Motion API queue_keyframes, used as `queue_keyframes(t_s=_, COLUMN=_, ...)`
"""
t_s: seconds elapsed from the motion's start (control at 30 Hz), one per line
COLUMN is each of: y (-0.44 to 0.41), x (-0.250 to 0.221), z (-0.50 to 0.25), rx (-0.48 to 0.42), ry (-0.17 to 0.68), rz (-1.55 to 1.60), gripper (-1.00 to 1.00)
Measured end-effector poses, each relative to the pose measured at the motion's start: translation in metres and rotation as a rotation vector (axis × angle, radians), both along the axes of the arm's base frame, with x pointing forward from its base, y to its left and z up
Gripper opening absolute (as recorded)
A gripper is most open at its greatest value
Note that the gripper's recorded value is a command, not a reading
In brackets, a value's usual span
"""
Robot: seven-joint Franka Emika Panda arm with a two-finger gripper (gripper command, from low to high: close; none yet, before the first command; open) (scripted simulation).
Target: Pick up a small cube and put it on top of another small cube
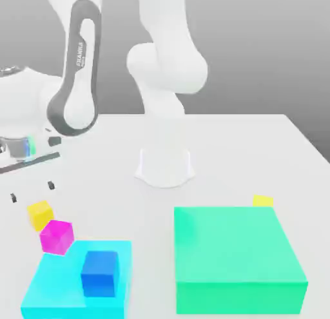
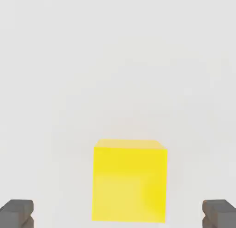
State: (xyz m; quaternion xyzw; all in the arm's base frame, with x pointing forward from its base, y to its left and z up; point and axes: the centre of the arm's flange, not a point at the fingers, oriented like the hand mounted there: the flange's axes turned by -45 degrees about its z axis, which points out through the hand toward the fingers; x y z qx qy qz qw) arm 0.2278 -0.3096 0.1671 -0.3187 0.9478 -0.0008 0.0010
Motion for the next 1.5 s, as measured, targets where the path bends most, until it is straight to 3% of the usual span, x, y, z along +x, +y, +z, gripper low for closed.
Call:
queue_keyframes(t_s=0.1, y=0.001, x=-0.001, z=-0.029, rx=0.001, ry=0.002, rz=-0.003, gripper=0.0)
queue_keyframes(t_s=0.13, y=0.001, x=-0.001, z=-0.037, rx=0.001, ry=0.002, rz=-0.003, gripper=-1.0)
queue_keyframes(t_s=0.37, y=0.001, x=-0.001, z=-0.037, rx=-0.001, ry=0.001, rz=-0.003, gripper=-1.0)
queue_keyframes(t_s=0.57, y=0.001, x=-0.001, z=0.014, rx=0.0, ry=0.0, rz=-0.003, gripper=-1.0)
queue_keyframes(t_s=0.77, y=0.01, x=0.096, z=0.042, rx=-0.039, ry=-0.032, rz=0.316, gripper=-1.0)
queue_keyframes(t_s=1.0, y=0.078, x=0.208, z=0.089, rx=-0.045, ry=-0.074, rz=0.541, gripper=-1.0)
queue_keyframes(t_s=1.3, y=0.207, x=0.255, z=0.147, rx=-0.005, ry=-0.02, rz=0.499, gripper=-1.0)
queue_keyframes(t_s=1.5, y=0.199, x=0.248, z=0.092, rx=-0.003, ry=0.001, rz=0.423, gripper=-1.0)
